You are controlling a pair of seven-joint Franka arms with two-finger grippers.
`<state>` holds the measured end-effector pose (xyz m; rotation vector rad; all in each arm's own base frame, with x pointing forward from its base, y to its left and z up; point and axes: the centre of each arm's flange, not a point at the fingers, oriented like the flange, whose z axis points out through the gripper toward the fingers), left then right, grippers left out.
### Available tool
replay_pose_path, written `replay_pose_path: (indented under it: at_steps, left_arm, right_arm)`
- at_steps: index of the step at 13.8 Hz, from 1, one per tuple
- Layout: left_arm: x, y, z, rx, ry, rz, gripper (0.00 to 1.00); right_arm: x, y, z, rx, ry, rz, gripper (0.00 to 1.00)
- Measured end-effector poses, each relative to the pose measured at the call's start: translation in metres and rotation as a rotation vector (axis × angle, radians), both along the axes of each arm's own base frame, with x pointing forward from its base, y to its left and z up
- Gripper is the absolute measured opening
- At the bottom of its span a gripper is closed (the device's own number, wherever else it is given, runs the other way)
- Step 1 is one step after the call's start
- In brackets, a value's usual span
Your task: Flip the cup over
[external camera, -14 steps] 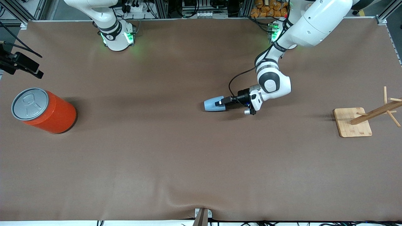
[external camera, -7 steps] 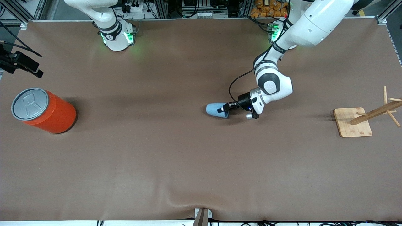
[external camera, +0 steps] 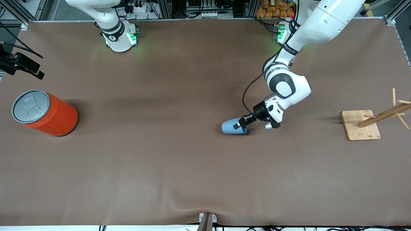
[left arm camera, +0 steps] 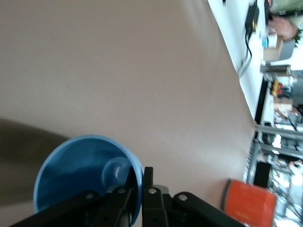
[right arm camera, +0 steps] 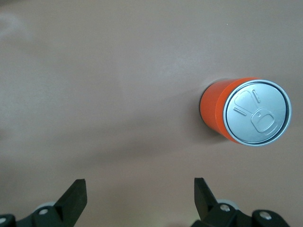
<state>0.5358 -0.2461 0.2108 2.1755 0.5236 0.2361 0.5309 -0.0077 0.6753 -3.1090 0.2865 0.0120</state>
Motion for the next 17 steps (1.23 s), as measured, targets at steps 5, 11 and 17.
replay_pose_path:
  at_steps: [5, 11, 17]
  left_arm:
    - [0.051, 0.076, 0.011, 0.165, -0.049, -0.004, 0.07]
    - [0.103, 0.099, 0.054, 0.391, -0.088, -0.134, 0.07]
    - [0.118, 0.063, 0.088, 0.771, -0.015, -0.313, 0.07]
  right_arm:
    - [0.000, -0.001, 0.000, 0.000, 0.002, -0.001, 1.00]
    - [-0.001, -0.001, -0.001, 0.000, 0.008, -0.002, 1.00]
    - [-0.001, -0.001, -0.001, 0.000, 0.010, -0.002, 1.00]
